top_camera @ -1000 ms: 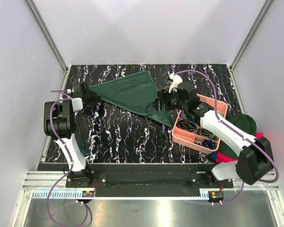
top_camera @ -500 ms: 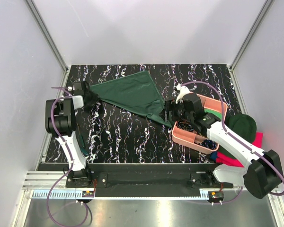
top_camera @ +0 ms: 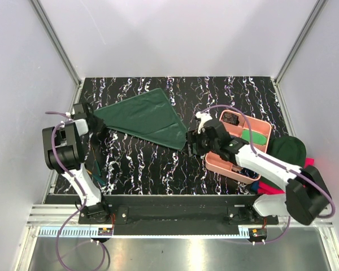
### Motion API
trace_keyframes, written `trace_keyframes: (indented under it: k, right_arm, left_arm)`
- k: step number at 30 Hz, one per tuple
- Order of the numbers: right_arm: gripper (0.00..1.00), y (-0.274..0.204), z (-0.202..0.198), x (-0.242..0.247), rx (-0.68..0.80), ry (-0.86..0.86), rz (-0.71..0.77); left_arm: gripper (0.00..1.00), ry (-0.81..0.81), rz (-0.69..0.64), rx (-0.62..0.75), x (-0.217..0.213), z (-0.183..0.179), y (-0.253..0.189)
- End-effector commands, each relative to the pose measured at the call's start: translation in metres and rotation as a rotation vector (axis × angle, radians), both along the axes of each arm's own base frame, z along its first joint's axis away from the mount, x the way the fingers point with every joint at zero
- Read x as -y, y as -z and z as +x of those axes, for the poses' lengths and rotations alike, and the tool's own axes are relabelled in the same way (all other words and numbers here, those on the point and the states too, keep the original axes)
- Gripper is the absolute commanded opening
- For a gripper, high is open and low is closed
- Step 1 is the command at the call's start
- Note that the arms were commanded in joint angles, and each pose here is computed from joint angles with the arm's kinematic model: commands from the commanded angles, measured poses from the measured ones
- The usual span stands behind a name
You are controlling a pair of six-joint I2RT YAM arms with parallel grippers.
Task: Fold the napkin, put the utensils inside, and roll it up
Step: Fold the napkin
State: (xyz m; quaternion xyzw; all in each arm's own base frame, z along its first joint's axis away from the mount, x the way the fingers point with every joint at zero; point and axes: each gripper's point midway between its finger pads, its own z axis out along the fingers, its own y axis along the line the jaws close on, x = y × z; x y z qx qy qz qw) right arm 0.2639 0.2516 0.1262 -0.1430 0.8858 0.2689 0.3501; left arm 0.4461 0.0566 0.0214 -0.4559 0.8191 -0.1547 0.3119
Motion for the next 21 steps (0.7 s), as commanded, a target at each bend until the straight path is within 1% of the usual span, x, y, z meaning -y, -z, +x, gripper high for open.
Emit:
trace_keyframes:
  k: [1, 6, 7, 8, 9, 11, 13, 15, 16, 17, 18, 19, 20, 21]
  right_arm:
    - [0.81, 0.000, 0.013, -0.022, 0.024, -0.020, 0.005]
    - [0.79, 0.015, 0.027, -0.026, 0.008, 0.006, -0.046]
    - [0.79, 0.017, 0.029, -0.026, 0.009, 0.007, -0.054]
    - [0.79, 0.015, 0.033, -0.027, 0.019, 0.009, -0.058]
    - [0.79, 0.020, 0.036, -0.028, 0.016, 0.008, -0.070]
    - [0.79, 0.015, 0.046, -0.031, 0.043, 0.004, -0.087]
    - [0.75, 0.020, 0.054, -0.034, 0.049, -0.012, -0.120]
    - [0.73, 0.020, 0.066, -0.043, 0.061, -0.028, -0.135]
    - [0.72, 0.012, 0.076, -0.047, 0.086, -0.033, -0.133]
    - [0.70, 0.022, 0.080, -0.051, 0.073, -0.040, -0.146]
    - [0.69, 0.023, 0.086, -0.053, 0.074, -0.048, -0.149]
    - [0.65, 0.014, 0.097, -0.060, 0.091, -0.050, -0.128]
    - [0.63, 0.025, 0.104, -0.063, 0.068, -0.058, -0.133]
    - [0.62, 0.026, 0.111, -0.065, 0.070, -0.063, -0.132]
  left_arm:
    - [0.00, 0.020, 0.053, -0.007, -0.014, -0.001, -0.019]
    - [0.00, 0.102, 0.050, -0.048, -0.013, 0.004, -0.015]
    - [0.02, 0.112, 0.047, -0.058, -0.012, 0.003, -0.014]
    - [0.08, 0.130, 0.042, -0.051, -0.009, 0.006, -0.018]
    - [0.24, 0.139, 0.037, -0.055, -0.008, 0.005, -0.019]
    - [0.48, 0.165, 0.032, -0.053, -0.005, 0.004, -0.027]
    - [0.71, 0.184, 0.041, -0.056, -0.004, 0.001, -0.034]
    - [0.78, 0.196, 0.055, -0.035, -0.003, -0.002, -0.049]
    - [0.92, 0.201, 0.057, -0.031, -0.001, -0.006, -0.058]
    - [0.97, 0.206, 0.058, -0.026, 0.000, -0.008, -0.063]
    - [0.99, 0.214, 0.059, -0.021, 0.001, -0.011, -0.067]
    - [0.99, 0.223, 0.054, -0.001, 0.005, -0.015, -0.078]
    - [0.99, 0.226, 0.057, 0.013, 0.006, -0.018, -0.085]
    - [0.99, 0.231, 0.059, 0.028, 0.008, -0.020, -0.091]
